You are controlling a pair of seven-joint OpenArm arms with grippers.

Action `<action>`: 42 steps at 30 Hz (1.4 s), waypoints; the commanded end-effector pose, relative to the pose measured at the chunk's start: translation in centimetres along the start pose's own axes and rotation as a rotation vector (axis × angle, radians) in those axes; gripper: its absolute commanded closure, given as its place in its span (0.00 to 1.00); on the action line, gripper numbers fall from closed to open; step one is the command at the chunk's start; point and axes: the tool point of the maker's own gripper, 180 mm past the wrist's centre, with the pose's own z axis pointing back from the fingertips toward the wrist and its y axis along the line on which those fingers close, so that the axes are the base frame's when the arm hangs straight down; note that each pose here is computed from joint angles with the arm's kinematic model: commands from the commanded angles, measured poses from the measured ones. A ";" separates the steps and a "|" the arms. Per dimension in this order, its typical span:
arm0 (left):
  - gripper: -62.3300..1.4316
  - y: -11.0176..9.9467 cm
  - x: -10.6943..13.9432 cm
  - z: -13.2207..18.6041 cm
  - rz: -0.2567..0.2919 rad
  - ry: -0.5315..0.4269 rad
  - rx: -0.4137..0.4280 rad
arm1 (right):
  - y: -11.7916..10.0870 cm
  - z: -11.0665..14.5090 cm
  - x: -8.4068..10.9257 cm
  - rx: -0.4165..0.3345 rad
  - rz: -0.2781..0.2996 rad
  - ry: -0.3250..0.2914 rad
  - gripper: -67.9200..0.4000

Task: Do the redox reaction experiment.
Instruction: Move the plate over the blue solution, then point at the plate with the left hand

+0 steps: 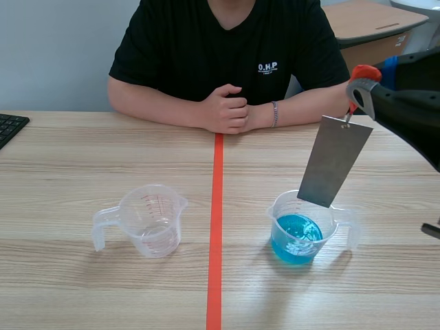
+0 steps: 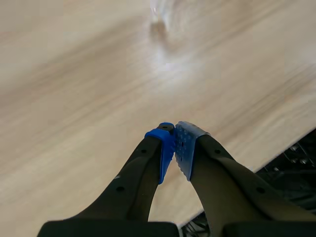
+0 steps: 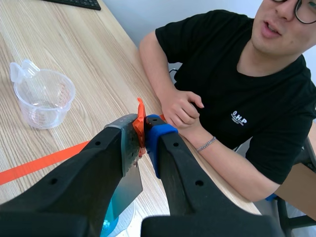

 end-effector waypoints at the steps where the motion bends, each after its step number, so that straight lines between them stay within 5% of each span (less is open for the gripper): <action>1: 0.91 -0.8 2.2 -0.9 -0.025 -0.061 -0.036 | -0.4 -0.1 0.9 -0.011 0.013 -0.034 0.97; 7: 0.91 -1.8 6.4 -3.4 -0.105 -0.143 -0.107 | -0.4 -0.1 0.9 -0.011 0.013 -0.034 0.97; 22: 0.91 -7.2 17.0 -8.5 -0.200 -0.437 -0.238 | -0.4 -0.1 0.9 -0.010 0.012 -0.035 0.97; 32: 0.91 -14.5 20.8 -11.5 -0.312 -0.536 -0.344 | -0.4 -0.1 0.9 -0.010 0.012 -0.035 0.97; 42: 0.91 -16.7 23.3 -13.0 -0.327 -0.603 -0.272 | -0.5 -0.1 1.1 -0.013 -0.004 -0.043 0.97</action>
